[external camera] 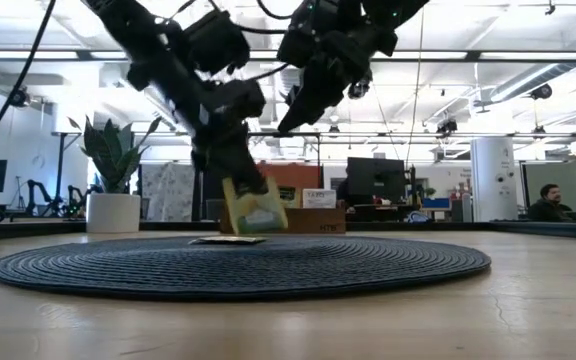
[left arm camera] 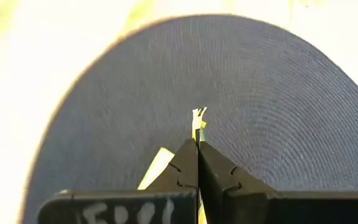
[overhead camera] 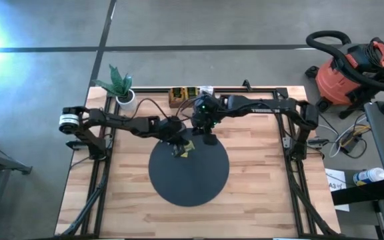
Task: Pick & Place Tea
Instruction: Put the yellow tea bag into the middle section of the wooden organizer
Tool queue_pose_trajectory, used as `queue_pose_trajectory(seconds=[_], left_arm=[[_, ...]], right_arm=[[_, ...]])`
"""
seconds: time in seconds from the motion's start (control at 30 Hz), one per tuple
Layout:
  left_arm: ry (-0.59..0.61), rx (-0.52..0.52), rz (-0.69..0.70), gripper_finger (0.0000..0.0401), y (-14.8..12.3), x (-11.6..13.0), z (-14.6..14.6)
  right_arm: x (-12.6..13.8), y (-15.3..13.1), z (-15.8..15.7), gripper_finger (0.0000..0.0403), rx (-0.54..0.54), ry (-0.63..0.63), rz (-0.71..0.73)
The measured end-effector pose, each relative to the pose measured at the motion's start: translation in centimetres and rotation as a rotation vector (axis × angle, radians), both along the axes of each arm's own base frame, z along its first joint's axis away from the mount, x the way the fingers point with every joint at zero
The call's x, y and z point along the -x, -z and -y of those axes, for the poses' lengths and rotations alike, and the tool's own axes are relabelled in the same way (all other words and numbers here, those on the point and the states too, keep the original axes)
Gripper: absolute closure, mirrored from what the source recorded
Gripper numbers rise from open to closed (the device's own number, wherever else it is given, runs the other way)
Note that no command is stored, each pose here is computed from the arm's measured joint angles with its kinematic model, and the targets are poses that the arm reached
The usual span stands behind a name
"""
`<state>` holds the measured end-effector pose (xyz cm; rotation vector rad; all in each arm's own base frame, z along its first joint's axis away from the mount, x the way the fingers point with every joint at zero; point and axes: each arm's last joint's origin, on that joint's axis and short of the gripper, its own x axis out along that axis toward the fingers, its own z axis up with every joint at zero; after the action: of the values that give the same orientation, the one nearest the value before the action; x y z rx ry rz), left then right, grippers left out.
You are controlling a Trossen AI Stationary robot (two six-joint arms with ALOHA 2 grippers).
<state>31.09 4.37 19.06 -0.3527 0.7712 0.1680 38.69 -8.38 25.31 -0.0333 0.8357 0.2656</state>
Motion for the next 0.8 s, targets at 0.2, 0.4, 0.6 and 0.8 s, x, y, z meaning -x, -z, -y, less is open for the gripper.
queue_pose_trajectory(seconds=[0.2, 0.4, 0.6, 0.8], left_arm=[[0.019, -0.163, 0.063, 0.0400, -2.7, -1.2, -0.5], [0.021, -0.208, 0.052, 0.0401, -3.2, -1.4, -0.6], [0.018, -0.212, 0.072, 0.0401, -3.6, -1.6, -0.6], [0.017, -0.213, 0.083, 0.0401, -3.9, -1.7, -0.6]], right_arm=[[0.3, 0.6, -0.2, 0.0286, -0.013, 0.013, -0.065], [0.5, 0.8, 0.0, 0.0251, 0.056, 0.067, -0.104], [0.5, 0.9, 0.0, 0.0242, 0.056, 0.071, -0.106], [0.5, 0.9, 0.0, 0.0262, 0.060, 0.074, -0.106]])
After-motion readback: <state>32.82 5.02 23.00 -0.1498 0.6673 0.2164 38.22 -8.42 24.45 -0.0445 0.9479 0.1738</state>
